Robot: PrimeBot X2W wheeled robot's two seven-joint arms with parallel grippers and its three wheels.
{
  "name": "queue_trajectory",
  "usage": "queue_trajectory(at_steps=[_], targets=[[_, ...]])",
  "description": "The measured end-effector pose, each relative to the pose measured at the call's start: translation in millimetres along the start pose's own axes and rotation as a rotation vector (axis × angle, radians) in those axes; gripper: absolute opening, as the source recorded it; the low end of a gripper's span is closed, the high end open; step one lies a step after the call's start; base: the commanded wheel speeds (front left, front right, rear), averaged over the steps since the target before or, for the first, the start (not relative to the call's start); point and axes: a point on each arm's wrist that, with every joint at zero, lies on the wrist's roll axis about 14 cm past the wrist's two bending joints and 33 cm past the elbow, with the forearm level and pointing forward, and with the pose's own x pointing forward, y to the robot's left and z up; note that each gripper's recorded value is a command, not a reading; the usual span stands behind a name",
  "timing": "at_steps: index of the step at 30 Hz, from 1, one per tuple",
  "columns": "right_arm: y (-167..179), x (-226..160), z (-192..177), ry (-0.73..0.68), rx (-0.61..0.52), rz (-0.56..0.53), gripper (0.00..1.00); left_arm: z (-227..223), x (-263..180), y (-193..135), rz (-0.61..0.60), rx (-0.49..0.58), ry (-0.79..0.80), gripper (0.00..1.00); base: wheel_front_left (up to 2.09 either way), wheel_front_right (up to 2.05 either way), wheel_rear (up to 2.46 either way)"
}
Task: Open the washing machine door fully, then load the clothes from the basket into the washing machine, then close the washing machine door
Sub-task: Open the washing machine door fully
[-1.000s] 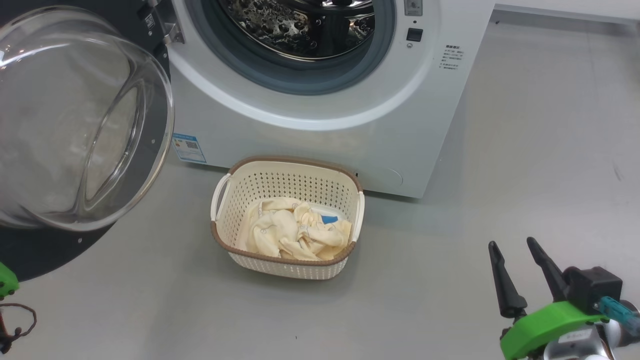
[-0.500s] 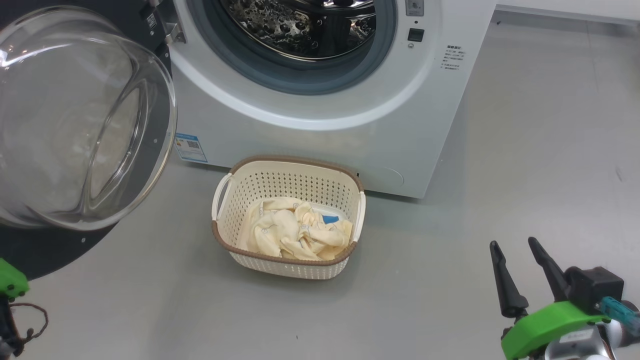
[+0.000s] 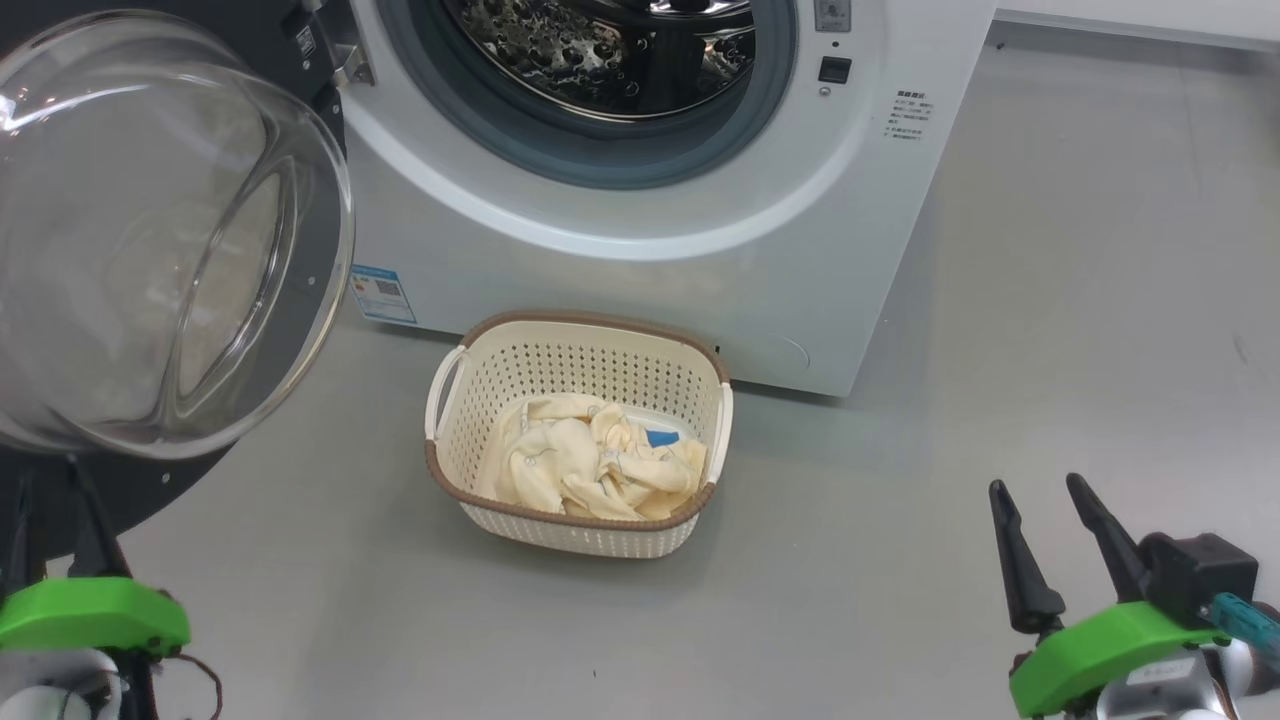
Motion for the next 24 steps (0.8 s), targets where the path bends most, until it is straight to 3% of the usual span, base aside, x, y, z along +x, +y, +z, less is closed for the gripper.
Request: queue_trajectory(at_steps=[1, 2, 5, 7, 24], targets=[[-0.5, -0.2, 0.1, 0.0, 0.0, -0.002, 1.0, 0.7, -1.8, -3.8, -0.011, -0.001, -0.005, 0.47, 0.0, 0.0, 0.0], [-1.0, -0.5, 0.3, -0.001, 0.0, -0.003, 1.0, 1.2, -3.3, -8.7, -0.025, -0.001, -0.009, 0.49, 0.0, 0.0, 0.0], [-2.3, -2.0, 1.7, -0.007, -0.001, -0.008, 1.0, 2.0, -8.4, -26.6, -0.077, 0.002, -0.018, 0.9, 0.0, 0.0, 0.0], [-3.9, -3.4, 2.2, -0.009, -0.001, -0.014, 1.0, 2.8, -10.9, -37.6, -0.109, 0.001, -0.024, 1.0, 0.0, 0.0, 0.0], [-23.3, -19.8, 3.4, -0.022, 0.001, -0.084, 1.0, -17.2, -37.3, -124.1, -0.351, -0.003, 0.022, 1.0, 0.0, 0.0, 0.0]])
